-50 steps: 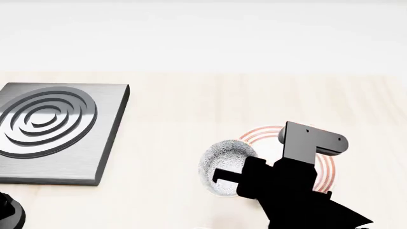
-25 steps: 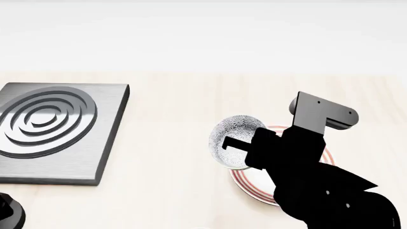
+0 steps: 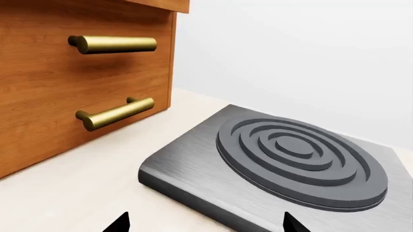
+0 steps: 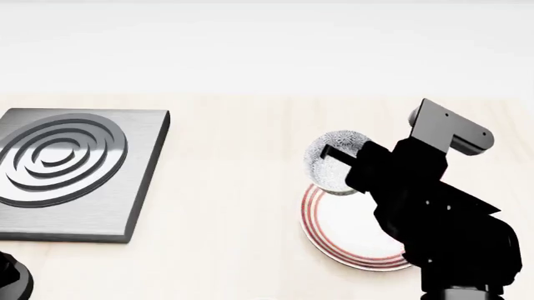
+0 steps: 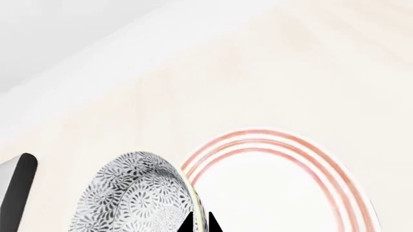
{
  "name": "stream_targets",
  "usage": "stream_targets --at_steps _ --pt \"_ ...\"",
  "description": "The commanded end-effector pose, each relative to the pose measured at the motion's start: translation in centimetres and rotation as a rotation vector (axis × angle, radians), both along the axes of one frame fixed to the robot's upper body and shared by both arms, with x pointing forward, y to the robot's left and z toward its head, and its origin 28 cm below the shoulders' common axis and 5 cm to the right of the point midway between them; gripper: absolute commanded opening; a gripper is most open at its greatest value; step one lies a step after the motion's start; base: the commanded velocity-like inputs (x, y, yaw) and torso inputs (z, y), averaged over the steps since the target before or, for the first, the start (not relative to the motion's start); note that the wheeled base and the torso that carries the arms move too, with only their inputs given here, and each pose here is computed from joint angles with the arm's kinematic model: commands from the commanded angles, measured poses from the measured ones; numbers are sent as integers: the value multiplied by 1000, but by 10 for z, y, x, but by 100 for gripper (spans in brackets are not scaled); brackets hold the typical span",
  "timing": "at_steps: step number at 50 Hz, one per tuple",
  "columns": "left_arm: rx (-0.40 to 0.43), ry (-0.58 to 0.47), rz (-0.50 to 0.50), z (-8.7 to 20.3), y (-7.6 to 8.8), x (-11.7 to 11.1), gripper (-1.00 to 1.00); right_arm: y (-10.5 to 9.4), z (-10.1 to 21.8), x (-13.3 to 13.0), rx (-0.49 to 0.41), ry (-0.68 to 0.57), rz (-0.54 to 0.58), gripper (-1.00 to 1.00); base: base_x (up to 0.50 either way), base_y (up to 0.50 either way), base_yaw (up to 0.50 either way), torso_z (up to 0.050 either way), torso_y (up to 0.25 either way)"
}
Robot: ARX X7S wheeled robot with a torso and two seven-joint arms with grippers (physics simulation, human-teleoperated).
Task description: Pick the akita bowl between the plate and the ramekin and place it on the plate.
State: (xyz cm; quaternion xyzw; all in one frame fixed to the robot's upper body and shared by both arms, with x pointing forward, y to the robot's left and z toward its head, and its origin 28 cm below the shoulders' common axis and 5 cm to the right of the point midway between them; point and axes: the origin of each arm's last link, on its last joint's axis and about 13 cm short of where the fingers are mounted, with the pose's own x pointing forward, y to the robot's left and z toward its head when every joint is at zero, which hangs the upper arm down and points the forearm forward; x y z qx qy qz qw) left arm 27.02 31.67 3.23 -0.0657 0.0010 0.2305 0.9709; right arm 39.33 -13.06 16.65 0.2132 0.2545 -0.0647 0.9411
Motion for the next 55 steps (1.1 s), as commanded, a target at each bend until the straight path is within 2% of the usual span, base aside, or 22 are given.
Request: stream_targets --at_steps 1,30,55 --pt "-2 -8 -6 0 -2 -1 100 0 4 16 49 -23 -51 -100 0 0 0 0 0" --pt "-4 -8 0 -1 -1 0 100 12 6 24 148 20 -149 -100 0 0 0 0 0" --pt "2 -8 0 -1 -2 0 100 14 -2 24 119 52 -241 -100 0 0 0 0 0"
